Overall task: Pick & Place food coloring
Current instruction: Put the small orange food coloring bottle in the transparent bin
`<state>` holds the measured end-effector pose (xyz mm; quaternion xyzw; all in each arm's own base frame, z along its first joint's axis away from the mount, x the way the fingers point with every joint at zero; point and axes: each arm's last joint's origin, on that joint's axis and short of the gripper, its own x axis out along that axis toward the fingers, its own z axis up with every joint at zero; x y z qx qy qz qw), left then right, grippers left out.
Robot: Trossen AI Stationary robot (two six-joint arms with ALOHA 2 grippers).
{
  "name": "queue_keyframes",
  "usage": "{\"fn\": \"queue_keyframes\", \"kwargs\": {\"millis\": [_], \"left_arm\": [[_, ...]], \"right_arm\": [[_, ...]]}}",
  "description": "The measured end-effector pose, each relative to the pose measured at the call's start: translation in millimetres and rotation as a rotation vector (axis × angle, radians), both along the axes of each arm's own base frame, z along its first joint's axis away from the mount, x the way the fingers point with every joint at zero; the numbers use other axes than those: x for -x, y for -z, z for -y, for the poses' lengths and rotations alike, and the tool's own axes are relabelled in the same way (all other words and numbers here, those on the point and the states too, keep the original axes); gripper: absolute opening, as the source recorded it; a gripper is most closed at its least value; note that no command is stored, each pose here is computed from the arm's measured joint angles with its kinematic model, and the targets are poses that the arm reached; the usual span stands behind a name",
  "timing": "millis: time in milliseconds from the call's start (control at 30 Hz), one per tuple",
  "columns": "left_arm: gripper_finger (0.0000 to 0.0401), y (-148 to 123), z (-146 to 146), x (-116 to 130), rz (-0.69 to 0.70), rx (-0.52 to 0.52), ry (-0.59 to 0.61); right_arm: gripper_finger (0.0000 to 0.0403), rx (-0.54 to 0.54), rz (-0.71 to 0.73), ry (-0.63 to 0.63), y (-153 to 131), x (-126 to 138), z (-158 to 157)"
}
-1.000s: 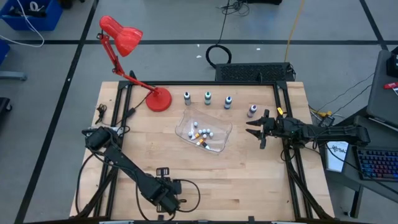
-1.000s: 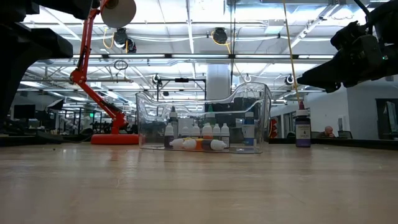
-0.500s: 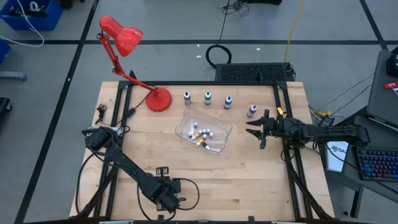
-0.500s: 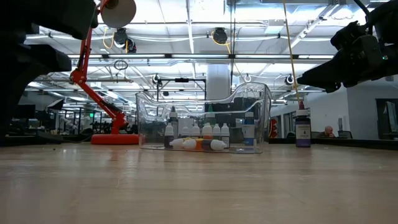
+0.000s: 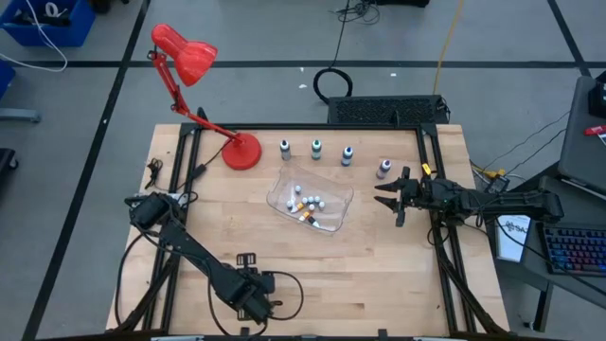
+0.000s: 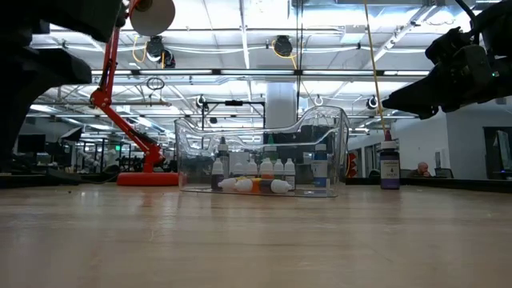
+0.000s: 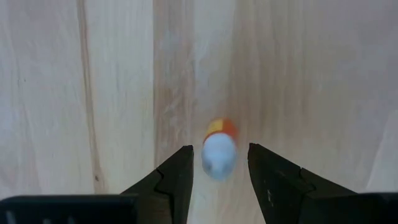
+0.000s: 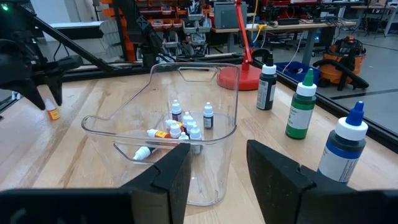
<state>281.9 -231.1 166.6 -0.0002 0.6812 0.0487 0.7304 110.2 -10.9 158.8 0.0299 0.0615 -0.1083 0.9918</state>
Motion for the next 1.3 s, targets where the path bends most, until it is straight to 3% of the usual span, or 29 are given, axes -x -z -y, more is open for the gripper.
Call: {"fn": "queue_keyframes", "kwargs": {"millis": [800,1167,1300], "left_arm": [[0.0152,-3.6,1.6,-2.3,0.019,0.004,-0.006],[0.0051,-4.3,-0.1,-4.0,0.021,0.007,-0.008],[0.0051,-8.4,-7.0,-10.9,0.014,0.001,-0.020]], "right_arm": [[0.0144,0.000,0.000,0.000,0.0,0.0,0.0],[0.0144,0.000,0.000,0.000,0.0,0.0,0.0],[0.0144,0.000,0.000,0.000,0.0,0.0,0.0]]}}
